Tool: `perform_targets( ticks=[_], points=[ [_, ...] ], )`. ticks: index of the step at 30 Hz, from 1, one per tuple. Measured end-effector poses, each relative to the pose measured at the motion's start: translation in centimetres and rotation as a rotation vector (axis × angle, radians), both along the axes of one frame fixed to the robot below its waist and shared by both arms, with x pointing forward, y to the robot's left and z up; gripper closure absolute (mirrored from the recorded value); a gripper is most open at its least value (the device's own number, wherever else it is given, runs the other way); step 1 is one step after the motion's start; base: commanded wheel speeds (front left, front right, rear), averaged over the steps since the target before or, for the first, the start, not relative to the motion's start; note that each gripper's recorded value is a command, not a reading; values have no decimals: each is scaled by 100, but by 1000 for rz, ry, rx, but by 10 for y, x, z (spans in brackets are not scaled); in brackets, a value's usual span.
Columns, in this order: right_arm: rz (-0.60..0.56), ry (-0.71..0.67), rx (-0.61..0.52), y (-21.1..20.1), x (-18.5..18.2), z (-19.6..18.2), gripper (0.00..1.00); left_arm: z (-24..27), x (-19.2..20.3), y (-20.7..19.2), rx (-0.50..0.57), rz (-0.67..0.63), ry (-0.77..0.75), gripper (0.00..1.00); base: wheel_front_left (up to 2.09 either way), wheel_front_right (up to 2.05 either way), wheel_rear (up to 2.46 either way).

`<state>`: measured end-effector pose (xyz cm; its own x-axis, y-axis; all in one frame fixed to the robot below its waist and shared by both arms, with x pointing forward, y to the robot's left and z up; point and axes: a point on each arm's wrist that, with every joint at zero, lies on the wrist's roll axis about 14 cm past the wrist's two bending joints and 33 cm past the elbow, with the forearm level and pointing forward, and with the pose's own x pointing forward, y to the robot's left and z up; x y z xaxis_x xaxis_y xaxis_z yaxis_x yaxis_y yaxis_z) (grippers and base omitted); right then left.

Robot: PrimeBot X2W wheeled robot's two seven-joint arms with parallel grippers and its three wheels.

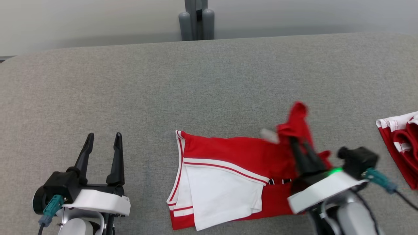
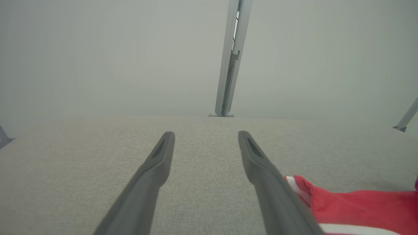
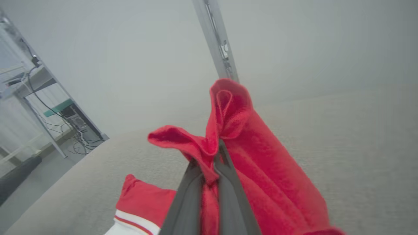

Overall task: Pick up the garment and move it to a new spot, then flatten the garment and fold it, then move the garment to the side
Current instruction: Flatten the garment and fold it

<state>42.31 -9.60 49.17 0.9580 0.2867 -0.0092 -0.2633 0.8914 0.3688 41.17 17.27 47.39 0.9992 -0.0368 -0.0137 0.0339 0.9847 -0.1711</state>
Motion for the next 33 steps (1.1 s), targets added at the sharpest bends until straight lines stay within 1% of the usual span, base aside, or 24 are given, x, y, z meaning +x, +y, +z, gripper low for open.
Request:
perform_targets(
  ticks=[3,6,9,13,17,25,26,27,28,33],
  points=[
    [131,2,90,46,-13,9,100,-1,-3,0,-1,2,7,0,0,0,0],
    [238,9,145,81,-23,14,100,-3,-6,1,-1,4,13,0,0,0,0],
    [345,23,166,114,-31,14,100,-4,-9,1,-3,3,18,0,0,0,0],
    [449,47,173,147,-38,8,100,-3,-12,3,-6,9,18,0,0,0,0],
    [500,62,170,165,-37,0,100,-4,-17,8,-6,25,23,0,0,0,0],
    [525,128,151,176,-25,-22,100,-8,-17,11,-2,33,37,0,0,0,0],
    [534,142,157,178,-26,-25,94,-9,-16,11,-2,33,39,0,0,0,0],
    [543,156,159,181,-27,-28,54,-10,-16,11,-3,32,43,0,0,0,0],
    [552,165,157,183,-28,-30,0,-12,-15,10,-3,28,47,0,0,0,0],
    [595,172,205,196,-32,-22,0,-14,-11,7,-2,18,51,0,0,0,0]
  ],
)
